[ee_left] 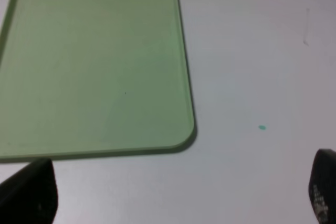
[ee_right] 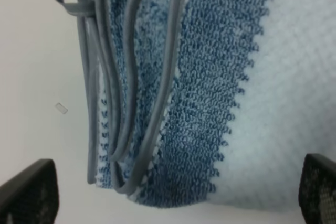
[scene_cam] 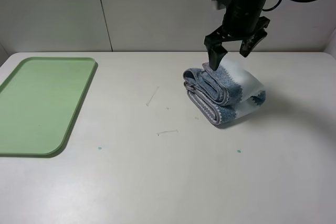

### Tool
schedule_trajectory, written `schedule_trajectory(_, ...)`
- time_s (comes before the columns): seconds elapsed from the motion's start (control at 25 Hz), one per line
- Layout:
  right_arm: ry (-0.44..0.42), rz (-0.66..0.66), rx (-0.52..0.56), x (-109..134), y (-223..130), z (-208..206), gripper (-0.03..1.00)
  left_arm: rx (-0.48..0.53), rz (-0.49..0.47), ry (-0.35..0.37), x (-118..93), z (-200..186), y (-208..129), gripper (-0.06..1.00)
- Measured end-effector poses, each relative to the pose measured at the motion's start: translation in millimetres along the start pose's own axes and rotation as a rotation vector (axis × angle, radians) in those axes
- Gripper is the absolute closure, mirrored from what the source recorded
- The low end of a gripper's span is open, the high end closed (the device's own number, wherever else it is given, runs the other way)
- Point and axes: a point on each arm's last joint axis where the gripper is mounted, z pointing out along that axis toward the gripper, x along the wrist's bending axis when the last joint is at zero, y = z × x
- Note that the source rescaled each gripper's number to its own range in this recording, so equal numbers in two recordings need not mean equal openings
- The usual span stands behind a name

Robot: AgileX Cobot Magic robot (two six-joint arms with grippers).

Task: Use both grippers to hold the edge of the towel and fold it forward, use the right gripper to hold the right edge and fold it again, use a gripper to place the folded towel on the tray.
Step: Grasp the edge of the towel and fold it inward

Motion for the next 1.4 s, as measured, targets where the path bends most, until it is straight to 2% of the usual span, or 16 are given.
schedule_trajectory(0.24, -0.01, -0.001, -0.118, 2, -9, -52, -0.03, 0.0, 0.0, 0.0, 0, 0, 0, -0.01)
schedule_trajectory(0.44, 0.019, 0.034, -0.224, 9, -34, -102, -0.03, 0.0, 0.0, 0.0, 0, 0, 0, -0.01)
schedule_trajectory(0.64, 0.045, 0.059, -0.294, 18, -81, -143, -0.03, 0.0, 0.0, 0.0, 0, 0, 0, -0.01)
schedule_trajectory(0.96, 0.038, 0.061, -0.41, 28, -162, -187, -0.03, 0.0, 0.0, 0.0, 0, 0, 0, -0.01)
schedule_trajectory(1.4, 0.006, 0.063, -0.545, 40, -278, -195, -0.03, 0.0, 0.0, 0.0, 0, 0, 0, -0.01)
